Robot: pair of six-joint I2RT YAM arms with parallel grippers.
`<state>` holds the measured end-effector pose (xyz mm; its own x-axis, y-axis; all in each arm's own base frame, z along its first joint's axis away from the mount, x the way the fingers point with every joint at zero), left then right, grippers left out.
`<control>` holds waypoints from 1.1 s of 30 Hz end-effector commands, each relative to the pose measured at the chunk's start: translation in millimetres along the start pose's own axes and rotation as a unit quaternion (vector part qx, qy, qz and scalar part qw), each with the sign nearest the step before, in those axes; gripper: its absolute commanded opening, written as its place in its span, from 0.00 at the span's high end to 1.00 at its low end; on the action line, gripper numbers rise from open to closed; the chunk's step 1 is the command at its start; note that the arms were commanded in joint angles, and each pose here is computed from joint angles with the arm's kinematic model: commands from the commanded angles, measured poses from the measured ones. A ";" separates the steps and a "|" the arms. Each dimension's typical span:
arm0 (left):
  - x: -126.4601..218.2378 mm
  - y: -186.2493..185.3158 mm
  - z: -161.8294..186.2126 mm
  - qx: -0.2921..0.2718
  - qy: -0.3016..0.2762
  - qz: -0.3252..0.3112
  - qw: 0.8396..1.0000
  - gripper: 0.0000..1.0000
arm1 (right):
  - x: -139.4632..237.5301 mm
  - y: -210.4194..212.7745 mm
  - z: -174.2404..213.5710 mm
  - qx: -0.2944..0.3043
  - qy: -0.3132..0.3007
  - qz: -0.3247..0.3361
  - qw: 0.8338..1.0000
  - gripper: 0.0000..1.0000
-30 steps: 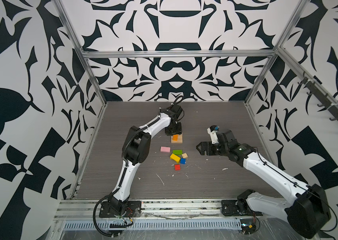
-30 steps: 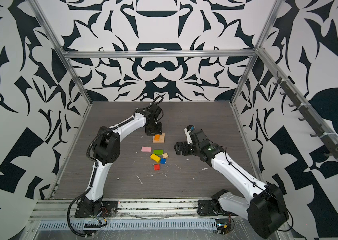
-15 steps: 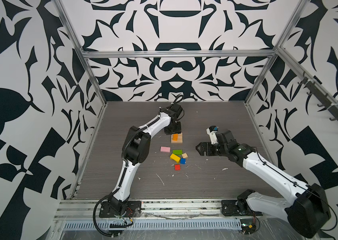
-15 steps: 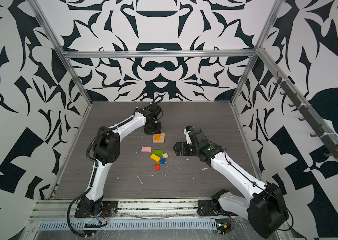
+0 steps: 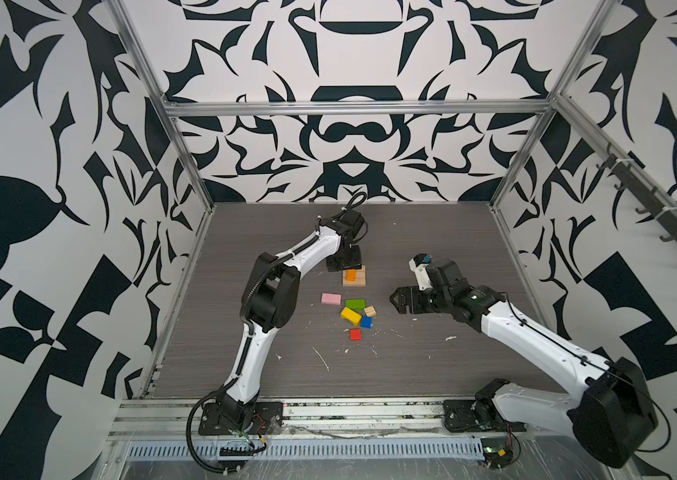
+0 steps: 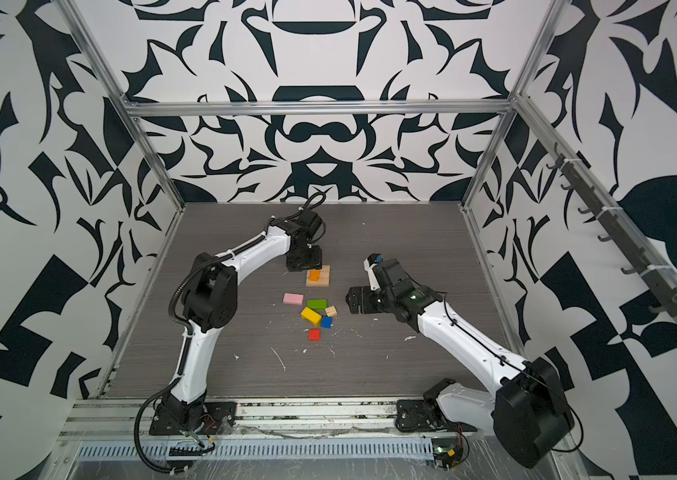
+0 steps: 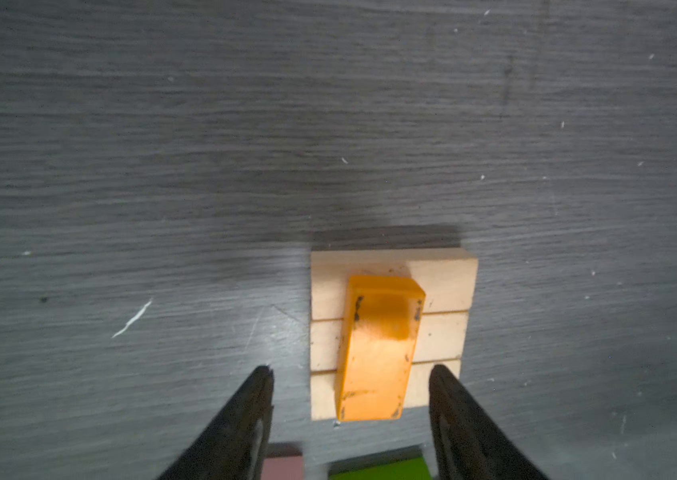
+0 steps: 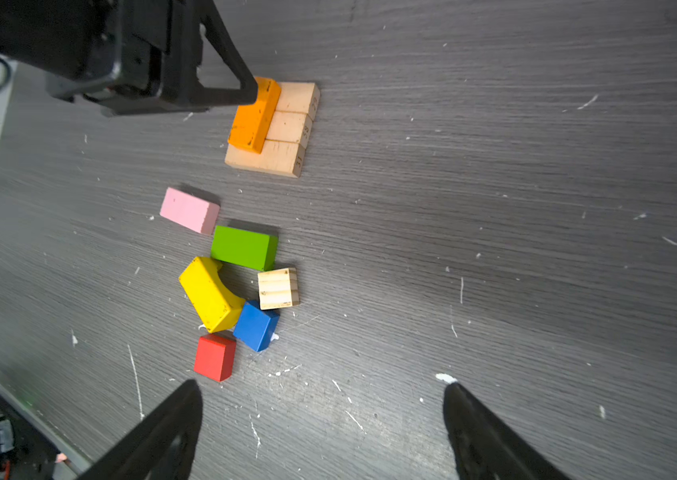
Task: Build the wood block tower
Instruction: 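Open the left gripper and raise it off the orange block, then close the right gripper around the pink block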
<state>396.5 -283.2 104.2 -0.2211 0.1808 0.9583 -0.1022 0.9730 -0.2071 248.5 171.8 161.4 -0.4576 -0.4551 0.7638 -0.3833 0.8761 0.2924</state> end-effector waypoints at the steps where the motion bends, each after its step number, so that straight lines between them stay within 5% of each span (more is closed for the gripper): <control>1: 32.3 4.6 -1.1 0.002 -0.032 0.001 0.999 0.34 | 4.5 12.6 -20.2 0.040 -0.025 0.009 0.999 0.09; 8: 55.8 24.9 3.6 0.016 -0.064 -0.007 0.998 0.00 | -12.1 45.1 -28.3 0.121 -0.013 -0.006 0.993 0.11; 33: 97.1 157.9 47.0 0.149 -0.085 -0.020 0.985 0.00 | -88.7 137.0 -48.5 0.360 0.052 -0.093 0.927 0.29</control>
<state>321.5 -125.8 148.5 -0.3593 0.0806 0.9297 -0.3749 0.8999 -0.2229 276.2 328.6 147.4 -0.2756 -0.5066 0.8170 -0.8627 0.5053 0.0223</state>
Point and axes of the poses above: each gripper's point midway between its finger pads, its own x axis back along the fingers, its own y axis along the line the jaws close on, z = x × y, the point moved 4 cm from there along x, back along the fingers, and after that the axes turned 9 degrees about x, right-handed, at the moved point
